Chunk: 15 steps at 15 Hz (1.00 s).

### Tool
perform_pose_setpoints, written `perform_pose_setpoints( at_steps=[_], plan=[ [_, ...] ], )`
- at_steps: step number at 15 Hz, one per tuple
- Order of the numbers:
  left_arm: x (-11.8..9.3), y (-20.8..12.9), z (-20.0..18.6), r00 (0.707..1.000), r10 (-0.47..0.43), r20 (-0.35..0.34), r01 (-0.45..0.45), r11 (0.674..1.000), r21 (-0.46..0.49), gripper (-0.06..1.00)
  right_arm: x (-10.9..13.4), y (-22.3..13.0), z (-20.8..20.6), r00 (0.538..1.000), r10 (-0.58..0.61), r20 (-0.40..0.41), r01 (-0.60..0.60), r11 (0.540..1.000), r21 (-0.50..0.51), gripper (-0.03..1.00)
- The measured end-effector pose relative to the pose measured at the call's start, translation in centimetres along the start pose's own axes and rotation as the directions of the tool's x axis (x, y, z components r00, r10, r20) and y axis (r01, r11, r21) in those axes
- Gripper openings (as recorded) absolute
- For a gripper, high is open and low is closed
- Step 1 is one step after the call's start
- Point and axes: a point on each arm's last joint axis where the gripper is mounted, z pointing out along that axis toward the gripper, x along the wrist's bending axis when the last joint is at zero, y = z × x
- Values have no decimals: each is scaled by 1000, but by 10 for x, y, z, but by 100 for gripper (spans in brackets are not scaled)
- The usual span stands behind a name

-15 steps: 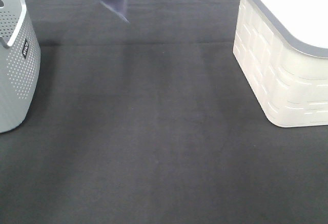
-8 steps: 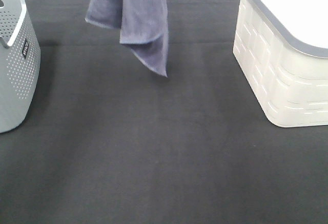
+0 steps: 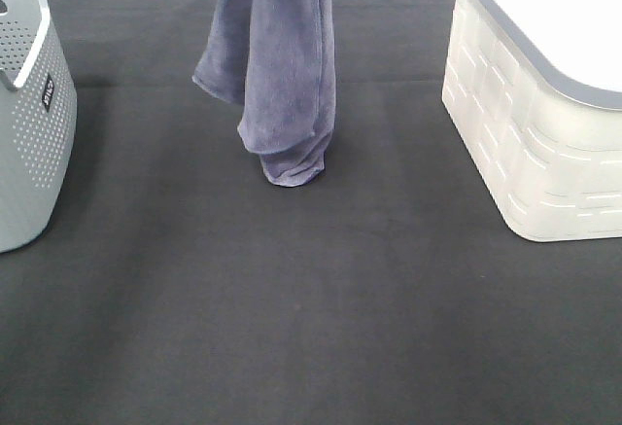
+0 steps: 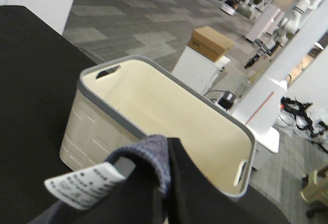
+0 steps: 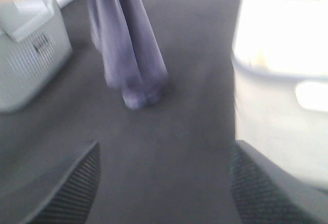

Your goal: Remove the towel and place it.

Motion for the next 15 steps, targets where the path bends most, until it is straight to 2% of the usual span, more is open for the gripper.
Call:
perform_pose_setpoints(
  at_steps=[2,3,4,6,9,11,15],
  plan=[
    [-6,-4,0,996,52,66,-54,998,33,0,2,16,18,998,-12,-61,9,999,-54,70],
    [-8,-5,0,993,75,89,-80,996,43,0,2,19,24,997,-20,-80,17,999,-45,70],
    [-10,-6,-1,986,113,120,-120,991,54,0,2,23,59,983,-63,-170,73,996,52,70],
    [-11,-8,-1,982,133,138,-142,988,59,0,2,22,101,952,-76,-296,121,983,137,70],
    [-10,-14,1,978,121,171,-136,987,83,0,-2,8,162,903,-45,-428,144,969,200,69],
    [-8,-20,4,973,102,209,-126,986,109,0,-8,-8,197,882,-23,-470,144,964,222,69],
    [-5,-22,5,969,115,221,-143,983,113,0,-20,-54,248,862,-15,-506,191,936,297,69]
  ],
)
